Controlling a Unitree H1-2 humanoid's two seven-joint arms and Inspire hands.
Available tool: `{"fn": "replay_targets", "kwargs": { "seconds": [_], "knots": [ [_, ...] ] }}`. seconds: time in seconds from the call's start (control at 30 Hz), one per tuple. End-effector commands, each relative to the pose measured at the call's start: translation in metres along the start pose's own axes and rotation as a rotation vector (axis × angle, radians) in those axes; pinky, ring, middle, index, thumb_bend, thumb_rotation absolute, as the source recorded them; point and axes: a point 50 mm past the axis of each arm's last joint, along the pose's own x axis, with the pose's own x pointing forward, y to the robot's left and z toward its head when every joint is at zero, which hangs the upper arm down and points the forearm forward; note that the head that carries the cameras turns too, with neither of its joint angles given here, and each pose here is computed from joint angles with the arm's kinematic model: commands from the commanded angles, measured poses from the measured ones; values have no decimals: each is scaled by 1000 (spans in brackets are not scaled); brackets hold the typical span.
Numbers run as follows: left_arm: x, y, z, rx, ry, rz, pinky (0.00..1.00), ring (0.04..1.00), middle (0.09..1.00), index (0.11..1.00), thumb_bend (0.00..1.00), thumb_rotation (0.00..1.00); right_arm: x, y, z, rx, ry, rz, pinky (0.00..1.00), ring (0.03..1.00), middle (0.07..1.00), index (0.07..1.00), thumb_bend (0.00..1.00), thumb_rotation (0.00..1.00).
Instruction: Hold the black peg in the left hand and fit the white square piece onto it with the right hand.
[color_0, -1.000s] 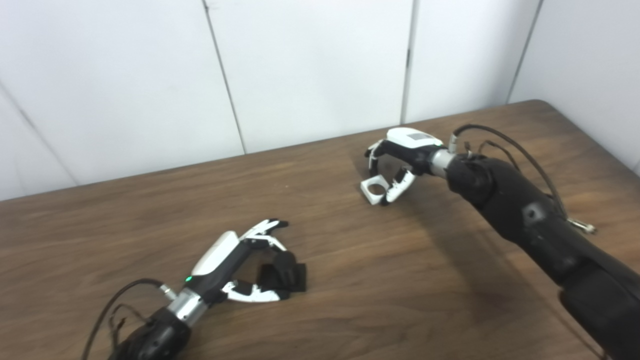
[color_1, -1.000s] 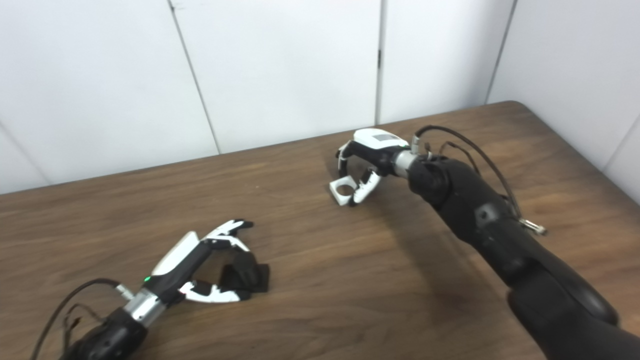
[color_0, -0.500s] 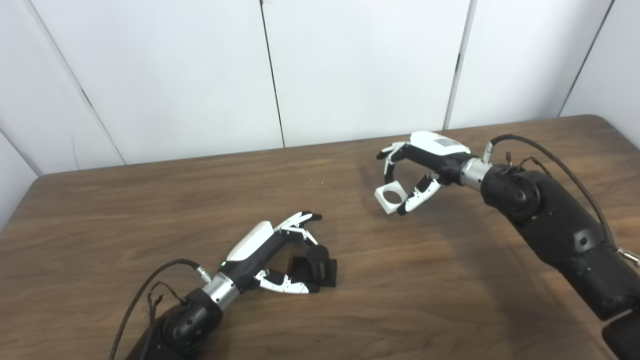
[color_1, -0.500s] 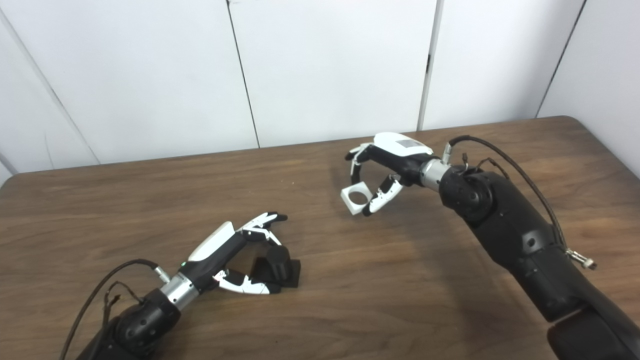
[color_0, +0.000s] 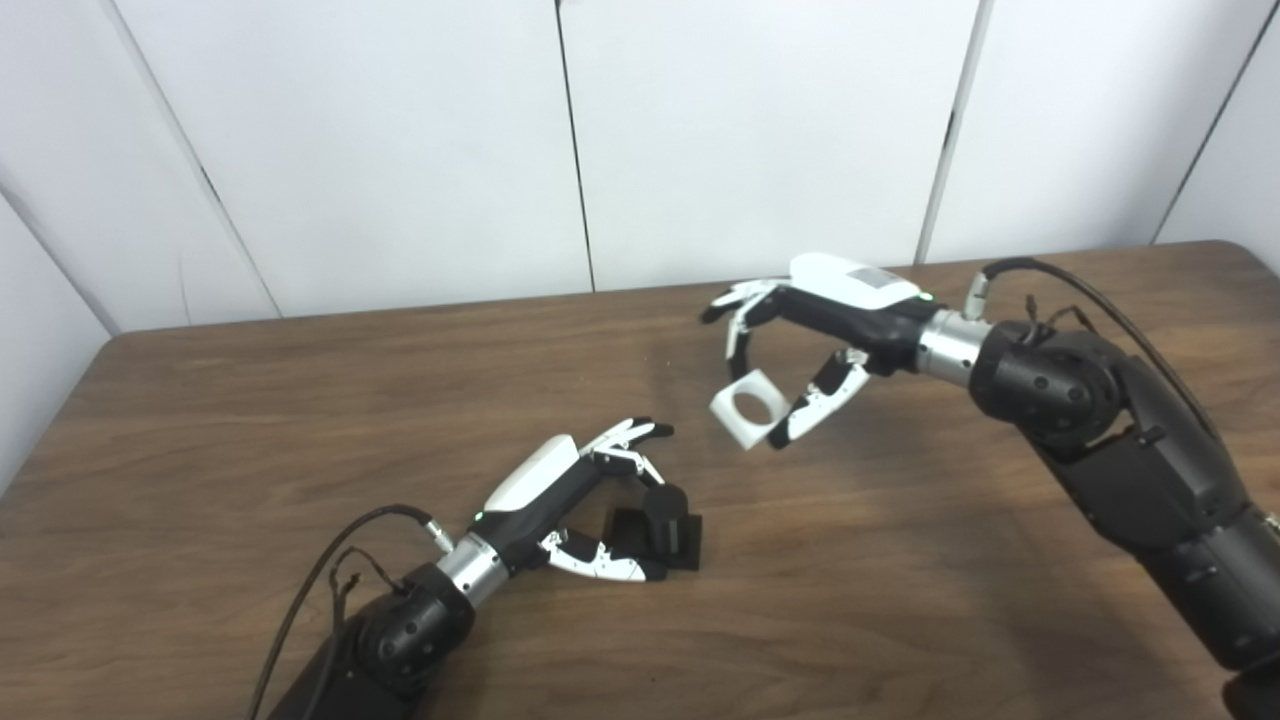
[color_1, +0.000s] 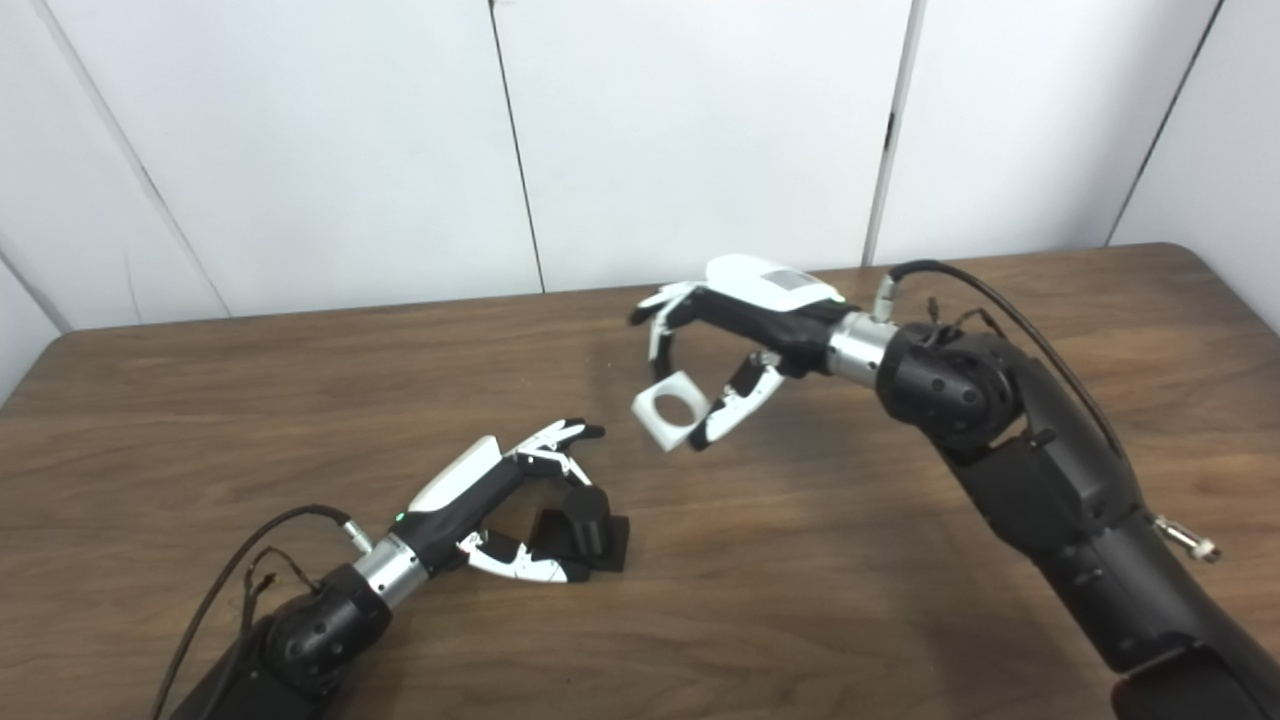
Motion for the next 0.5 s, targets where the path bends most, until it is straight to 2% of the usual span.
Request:
{"fn": "replay_targets", "kwargs": {
  "seconds": [0.0,0.23,0.47],
  "knots": [
    [-21,-48,-21,7,160,-184,911,984,943,495,520,81,7,-28,23,-49,-84,-46,779,898,846,479,520,141],
    [-18,-48,-21,5,160,-179,923,984,942,495,520,81,15,-34,40,-42,-141,-32,773,897,840,478,520,143],
    [-17,-48,-21,4,160,-181,920,986,943,495,520,81,22,-29,56,-46,-190,5,790,896,840,479,519,144]
  ]
}}
